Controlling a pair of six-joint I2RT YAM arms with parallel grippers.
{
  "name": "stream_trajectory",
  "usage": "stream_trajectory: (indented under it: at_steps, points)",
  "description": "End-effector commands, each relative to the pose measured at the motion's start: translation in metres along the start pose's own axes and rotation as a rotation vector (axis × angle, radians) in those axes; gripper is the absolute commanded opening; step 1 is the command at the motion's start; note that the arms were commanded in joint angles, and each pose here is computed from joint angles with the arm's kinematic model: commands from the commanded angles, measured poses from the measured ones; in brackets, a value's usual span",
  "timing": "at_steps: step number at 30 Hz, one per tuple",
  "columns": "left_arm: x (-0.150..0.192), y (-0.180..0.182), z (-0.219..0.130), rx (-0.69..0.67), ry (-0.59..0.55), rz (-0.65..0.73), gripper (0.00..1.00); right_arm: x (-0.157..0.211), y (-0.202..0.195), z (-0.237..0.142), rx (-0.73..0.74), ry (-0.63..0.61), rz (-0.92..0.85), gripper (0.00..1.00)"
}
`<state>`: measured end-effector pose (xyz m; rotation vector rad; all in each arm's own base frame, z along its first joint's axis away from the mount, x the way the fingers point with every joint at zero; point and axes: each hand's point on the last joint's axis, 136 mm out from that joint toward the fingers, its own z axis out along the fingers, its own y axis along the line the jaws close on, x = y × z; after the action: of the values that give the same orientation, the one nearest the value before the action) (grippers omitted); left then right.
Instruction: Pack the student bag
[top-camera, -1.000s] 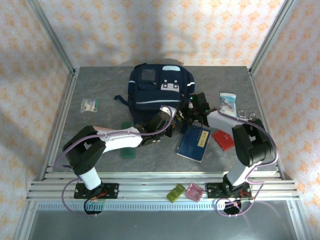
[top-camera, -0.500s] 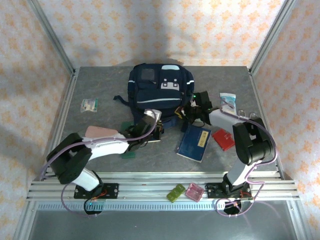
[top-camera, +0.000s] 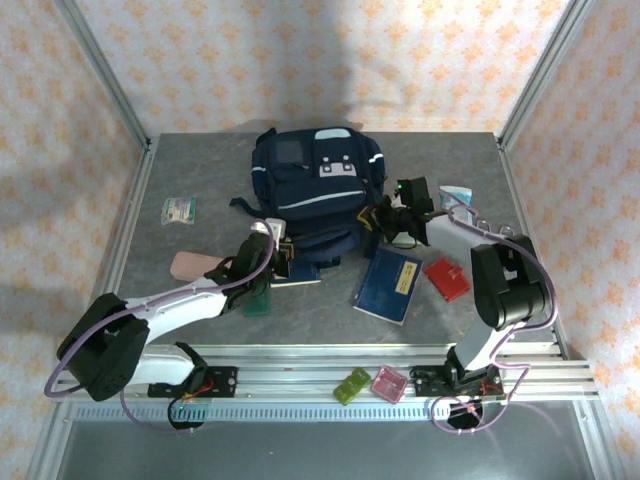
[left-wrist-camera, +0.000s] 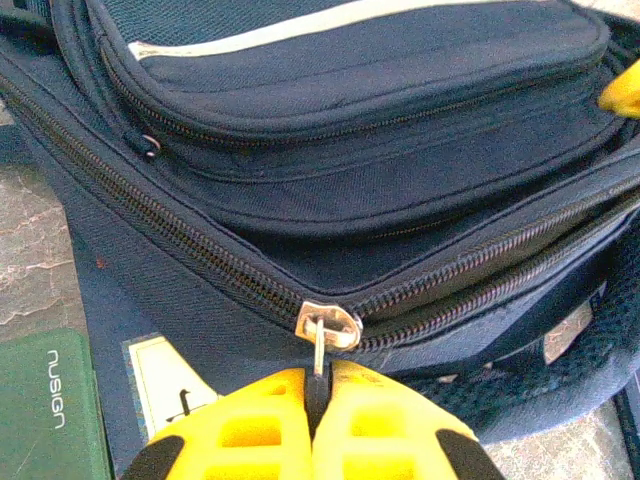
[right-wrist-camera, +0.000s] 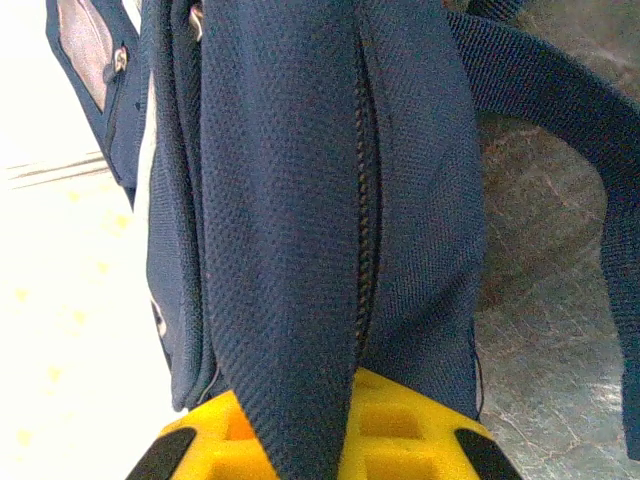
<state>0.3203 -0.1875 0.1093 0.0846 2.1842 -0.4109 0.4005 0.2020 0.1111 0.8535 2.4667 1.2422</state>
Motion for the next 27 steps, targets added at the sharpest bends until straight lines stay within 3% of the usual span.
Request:
stream_trajectory:
  at_steps: [1,8,9,11,14,20,27]
  points:
    - [-0.011,-0.005,-0.002,-0.033,-0.015,0.019,0.00,-0.067,0.023,-0.014,-0.031,-0.229,-0.043,0.00]
    - [-0.022,-0.069,0.007,0.091,-0.022,0.048,0.00,-0.102,0.033,0.005,0.054,-0.261,-0.088,0.00]
    - [-0.023,-0.077,0.010,0.102,-0.024,0.045,0.00,-0.109,0.035,0.006,0.070,-0.274,-0.094,0.04]
    - [-0.027,-0.091,0.018,0.109,-0.040,0.040,0.00,-0.120,0.039,0.006,0.099,-0.305,-0.108,0.26]
    - [-0.032,-0.104,0.035,0.105,-0.050,0.044,0.00,-0.125,0.043,0.002,0.130,-0.324,-0.116,0.46]
    - [-0.044,-0.126,0.057,0.135,-0.057,0.065,0.00,-0.103,0.048,-0.038,0.145,-0.340,-0.156,0.64]
    - [-0.045,-0.134,0.064,0.153,-0.051,0.080,0.00,-0.048,0.036,-0.076,0.088,-0.259,-0.140,0.66]
